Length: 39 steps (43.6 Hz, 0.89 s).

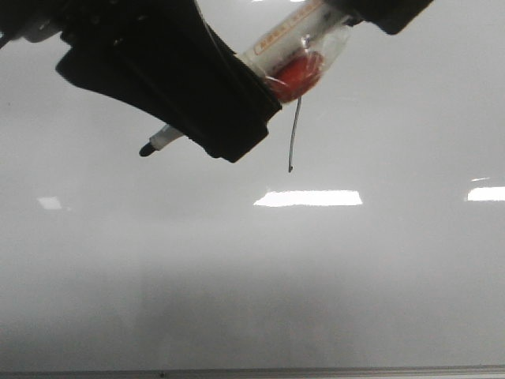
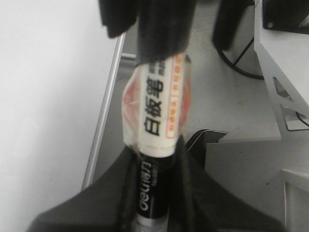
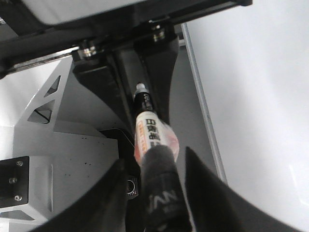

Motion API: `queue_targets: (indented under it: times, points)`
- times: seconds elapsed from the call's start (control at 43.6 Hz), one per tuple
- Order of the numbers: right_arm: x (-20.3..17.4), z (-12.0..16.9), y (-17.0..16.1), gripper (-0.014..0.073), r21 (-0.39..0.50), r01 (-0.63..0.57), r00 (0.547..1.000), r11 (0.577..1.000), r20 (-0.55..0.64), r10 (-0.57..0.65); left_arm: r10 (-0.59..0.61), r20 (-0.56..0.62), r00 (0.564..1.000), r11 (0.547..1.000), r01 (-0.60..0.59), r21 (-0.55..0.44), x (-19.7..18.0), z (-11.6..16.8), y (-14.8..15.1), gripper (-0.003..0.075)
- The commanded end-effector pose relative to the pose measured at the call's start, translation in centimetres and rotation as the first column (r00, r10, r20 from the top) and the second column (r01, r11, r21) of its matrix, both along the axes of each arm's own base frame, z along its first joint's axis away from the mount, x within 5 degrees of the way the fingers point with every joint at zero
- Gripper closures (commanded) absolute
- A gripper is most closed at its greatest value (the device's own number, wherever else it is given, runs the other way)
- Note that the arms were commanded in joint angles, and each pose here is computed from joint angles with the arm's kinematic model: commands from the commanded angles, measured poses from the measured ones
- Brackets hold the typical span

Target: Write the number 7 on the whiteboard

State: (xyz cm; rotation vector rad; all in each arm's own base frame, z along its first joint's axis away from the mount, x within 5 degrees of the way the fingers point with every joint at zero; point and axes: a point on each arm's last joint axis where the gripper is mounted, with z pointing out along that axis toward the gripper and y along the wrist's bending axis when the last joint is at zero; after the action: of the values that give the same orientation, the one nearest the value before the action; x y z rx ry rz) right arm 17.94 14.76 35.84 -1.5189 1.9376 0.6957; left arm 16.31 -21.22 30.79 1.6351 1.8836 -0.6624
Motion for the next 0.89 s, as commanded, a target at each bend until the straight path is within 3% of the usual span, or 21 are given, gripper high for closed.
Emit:
queue_targets:
  times: [0.0,0.115,0.206,0.275,0.344,0.413,0.481,0.573,0.688,0.871]
  points:
    - [-0.3,2.0,-0.5,0.0058,0.063,0.031,0.998,0.998,0.054,-0.034,0.029,0.043,0.999,0.998,-0.027,-0.051,0.0,1.7,0.0,0.0741]
    - [-0.2,3.3,-2.4,0.0020,0.030,0.167,0.984,0.986,0.060,-0.168,0.066,0.075,0.995,0.996,-0.070,0.048,0.5,1.9,0.8,0.0741]
    - [-0.7,4.7,-4.5,0.0022,0.006,0.329,0.942,0.944,0.066,-0.329,0.148,0.100,0.984,0.971,-0.164,0.173,1.1,2.5,1.9,0.0741]
    - [-1.3,5.4,-6.0,0.0022,0.006,0.459,0.887,0.888,0.059,-0.459,0.262,0.142,0.955,0.923,-0.291,0.251,1.8,3.0,2.9,0.0741]
    - [-2.0,5.8,-7.2,0.0022,0.000,0.561,0.826,0.827,0.049,-0.561,0.406,0.189,0.894,0.846,-0.445,0.294,2.8,3.5,4.4,0.0741]
    - [-2.8,6.0,-8.1,0.0022,-0.003,0.637,0.771,0.771,0.039,-0.636,0.552,0.232,0.801,0.741,-0.599,0.304,3.8,3.7,6.4,0.0741]
    - [-3.4,6.1,-8.6,0.0022,-0.004,0.665,0.746,0.747,0.051,-0.664,0.649,0.251,0.718,0.655,-0.695,0.298,4.6,3.8,8.5,0.0741]
    - [-3.6,6.1,-8.7,0.0022,-0.001,0.667,0.744,0.745,0.059,-0.665,0.736,0.253,0.629,0.573,-0.776,0.262,5.6,3.6,11.1,0.0741]
    - [-3.6,5.9,-8.7,0.0022,-0.008,0.666,0.745,0.746,0.055,-0.665,0.849,0.240,0.472,0.444,-0.881,0.160,7.2,3.1,14.6,0.0741]
    - [-3.4,5.7,-8.6,0.0022,-0.009,0.668,0.744,0.744,0.053,-0.667,0.978,0.130,0.165,0.173,-0.984,-0.053,9.2,1.3,19.8,0.0741]
